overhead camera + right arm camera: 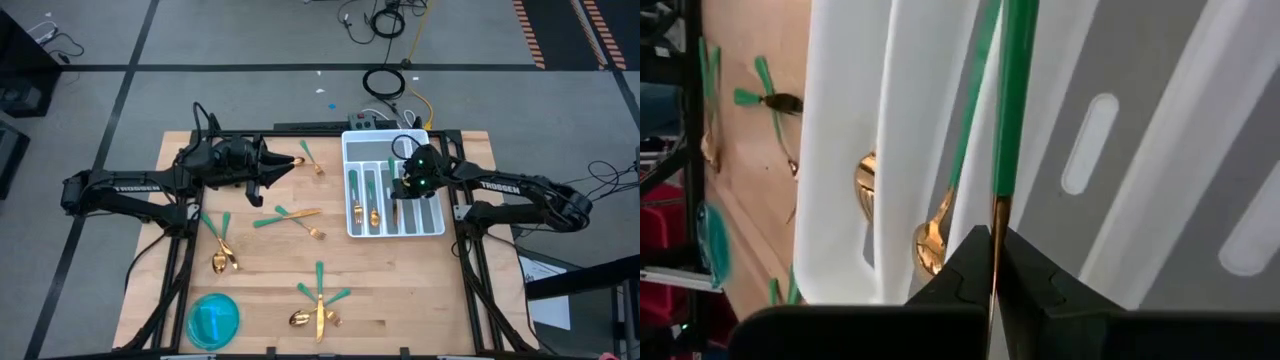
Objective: Sort silverware
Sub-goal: Put the green knife into the white silverware organizer
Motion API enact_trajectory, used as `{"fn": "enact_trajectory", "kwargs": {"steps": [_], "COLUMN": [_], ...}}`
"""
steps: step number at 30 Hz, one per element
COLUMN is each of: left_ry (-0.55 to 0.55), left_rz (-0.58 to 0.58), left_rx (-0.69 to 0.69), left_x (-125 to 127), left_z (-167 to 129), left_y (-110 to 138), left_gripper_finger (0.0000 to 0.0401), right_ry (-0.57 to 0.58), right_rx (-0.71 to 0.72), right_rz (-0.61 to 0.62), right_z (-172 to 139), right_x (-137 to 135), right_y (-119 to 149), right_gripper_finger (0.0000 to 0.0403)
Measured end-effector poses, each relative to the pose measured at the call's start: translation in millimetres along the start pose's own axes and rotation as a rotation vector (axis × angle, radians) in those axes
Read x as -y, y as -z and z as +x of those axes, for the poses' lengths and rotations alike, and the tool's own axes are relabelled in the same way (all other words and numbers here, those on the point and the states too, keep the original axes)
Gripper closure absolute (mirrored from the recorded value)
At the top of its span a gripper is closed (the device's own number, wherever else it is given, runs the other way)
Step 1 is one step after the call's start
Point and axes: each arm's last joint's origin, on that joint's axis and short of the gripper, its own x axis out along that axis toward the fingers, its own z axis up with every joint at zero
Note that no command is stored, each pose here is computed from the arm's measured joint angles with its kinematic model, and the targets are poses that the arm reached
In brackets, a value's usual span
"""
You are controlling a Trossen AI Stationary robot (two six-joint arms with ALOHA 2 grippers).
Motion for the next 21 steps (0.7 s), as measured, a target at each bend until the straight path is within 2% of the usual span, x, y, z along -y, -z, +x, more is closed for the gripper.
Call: {"fn": "enact_trajectory", "kwargs": {"steps": [11,21], "left_ry": [-0.001,-0.001], "left_rz": [0.007,0.008], "left_rx": [-0.003,-0.004], "left_x": [0,0], "left_z": [0,0], "left_y": [0,0], "left_gripper_finger": [0.0304,0.0304], "right_ry": [0.078,0.100], "right_rx": [-0.029,-0.056], "right_rz": [0.016,0.035], "right_z": [13,20], "right_x": [2,5], "right_y": [5,5], "right_gripper_finger": [0.0403,0.0403]}}
